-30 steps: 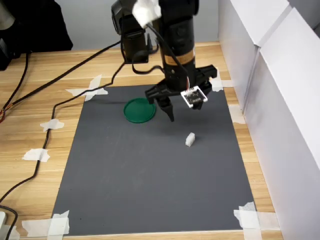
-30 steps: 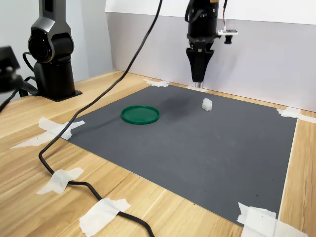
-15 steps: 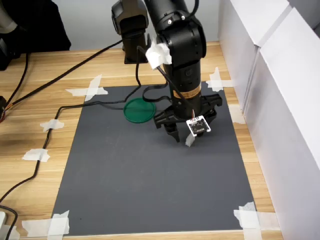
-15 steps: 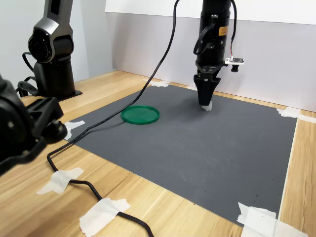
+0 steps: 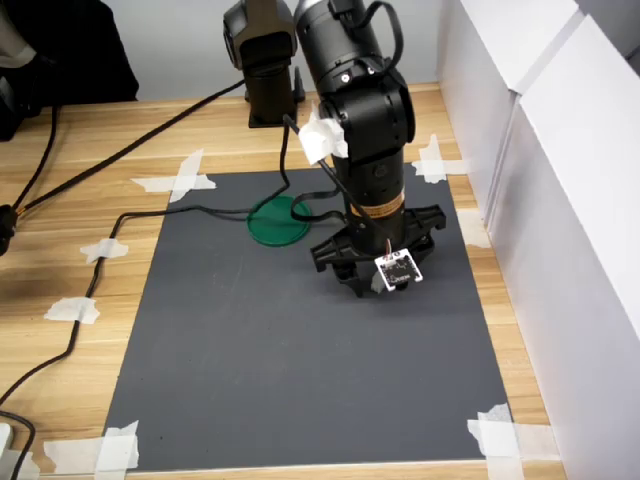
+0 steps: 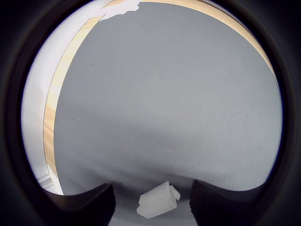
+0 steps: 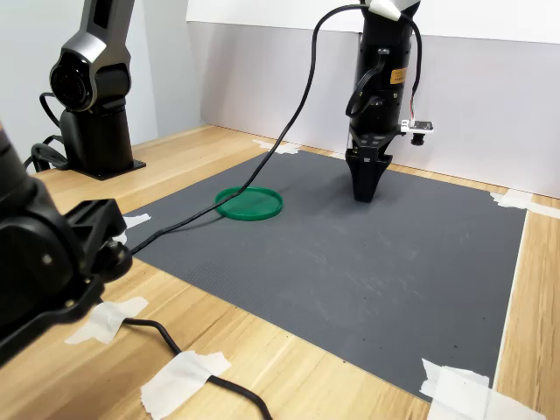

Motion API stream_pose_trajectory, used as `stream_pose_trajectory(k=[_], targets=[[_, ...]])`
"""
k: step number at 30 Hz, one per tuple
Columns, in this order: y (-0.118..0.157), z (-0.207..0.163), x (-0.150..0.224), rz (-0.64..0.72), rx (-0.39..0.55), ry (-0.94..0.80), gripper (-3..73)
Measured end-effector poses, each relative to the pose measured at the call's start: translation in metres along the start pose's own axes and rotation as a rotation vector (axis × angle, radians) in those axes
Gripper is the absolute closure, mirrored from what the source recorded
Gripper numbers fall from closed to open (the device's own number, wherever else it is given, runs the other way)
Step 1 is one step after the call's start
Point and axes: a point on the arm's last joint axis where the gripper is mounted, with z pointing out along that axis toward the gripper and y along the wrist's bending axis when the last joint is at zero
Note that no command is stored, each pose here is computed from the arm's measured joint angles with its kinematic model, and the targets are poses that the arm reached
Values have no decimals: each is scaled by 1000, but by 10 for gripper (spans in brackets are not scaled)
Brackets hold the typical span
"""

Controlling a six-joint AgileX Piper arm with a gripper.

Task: Grasp a white terminal and put it on the green lid.

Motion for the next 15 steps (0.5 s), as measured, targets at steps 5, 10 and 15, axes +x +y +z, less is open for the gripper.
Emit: stream_pose_trajectory(k=[5,10,15], targets=[[0,0,-1,0,0,-9,234],[0,-1,-1,0,0,-10,451],[0,-9,-1,-12,4,-15,448]])
